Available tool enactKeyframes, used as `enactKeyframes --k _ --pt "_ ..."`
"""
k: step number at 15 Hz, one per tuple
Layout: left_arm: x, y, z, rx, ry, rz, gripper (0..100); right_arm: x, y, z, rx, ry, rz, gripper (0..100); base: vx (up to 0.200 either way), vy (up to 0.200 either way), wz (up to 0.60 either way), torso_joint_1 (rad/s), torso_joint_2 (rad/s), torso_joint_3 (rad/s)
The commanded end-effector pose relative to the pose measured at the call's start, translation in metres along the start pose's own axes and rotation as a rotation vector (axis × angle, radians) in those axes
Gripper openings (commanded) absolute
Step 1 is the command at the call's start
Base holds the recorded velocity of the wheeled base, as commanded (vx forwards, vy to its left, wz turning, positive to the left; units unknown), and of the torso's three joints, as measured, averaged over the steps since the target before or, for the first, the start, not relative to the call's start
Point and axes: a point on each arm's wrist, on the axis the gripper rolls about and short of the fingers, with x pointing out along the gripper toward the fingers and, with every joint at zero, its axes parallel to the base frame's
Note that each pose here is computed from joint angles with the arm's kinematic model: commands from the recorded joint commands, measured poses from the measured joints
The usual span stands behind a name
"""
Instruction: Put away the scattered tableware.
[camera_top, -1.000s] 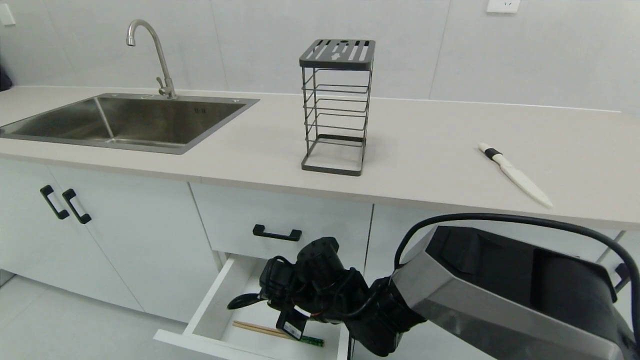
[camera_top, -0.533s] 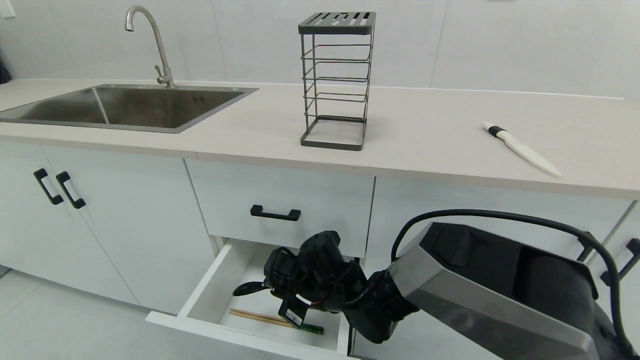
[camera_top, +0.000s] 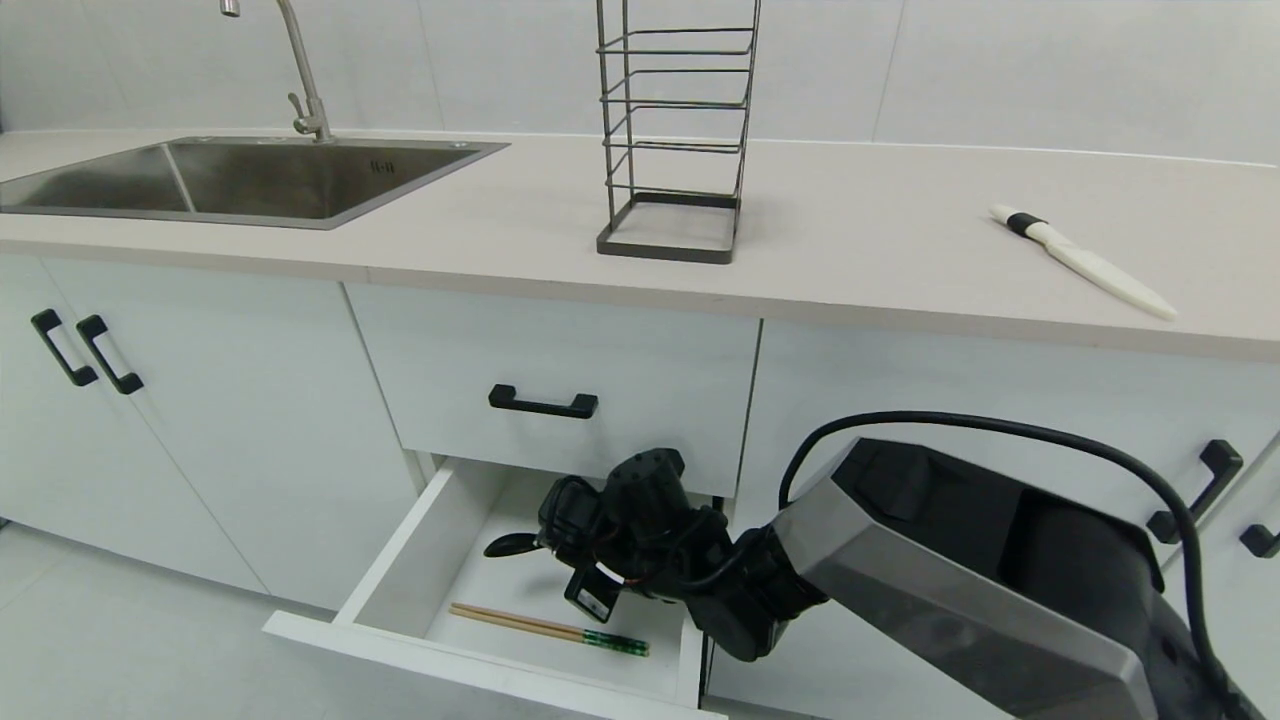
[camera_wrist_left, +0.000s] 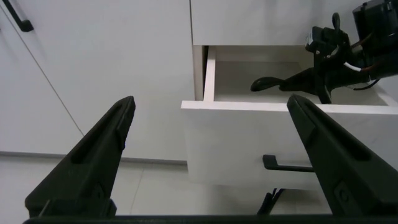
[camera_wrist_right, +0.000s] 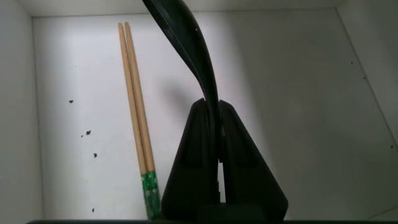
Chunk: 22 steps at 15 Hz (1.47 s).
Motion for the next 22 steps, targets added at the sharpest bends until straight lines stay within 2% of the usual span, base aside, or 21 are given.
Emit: enactKeyframes --k 1,12,13,19,22 --pt "0.000 0.000 0.000 0.000 0.001 0.000 100 0.005 0.002 -0.003 -0.002 0.003 0.004 0 0.000 0.000 0.00 0.002 0.02 0.056" --pt "0.000 0.000 0.000 0.000 0.001 0.000 100 0.015 0.023 -0.007 -0.017 0.027 0.064 0 0.000 0.000 0.00 0.000 0.00 0.000" --pt "0.000 0.000 0.000 0.000 0.001 0.000 100 0.015 0.024 -0.007 -0.019 0.029 0.068 100 0.000 0.000 0.00 0.000 0.00 0.000" --pt "0.000 0.000 0.000 0.000 0.001 0.000 100 0.013 0.025 -0.001 -0.024 0.014 0.069 100 0.000 0.000 0.00 0.000 0.00 0.000" --pt "0.000 0.000 0.000 0.000 0.001 0.000 100 -0.004 0.022 0.031 -0.051 -0.072 0.049 100 0.000 0.000 0.00 0.000 0.00 0.000"
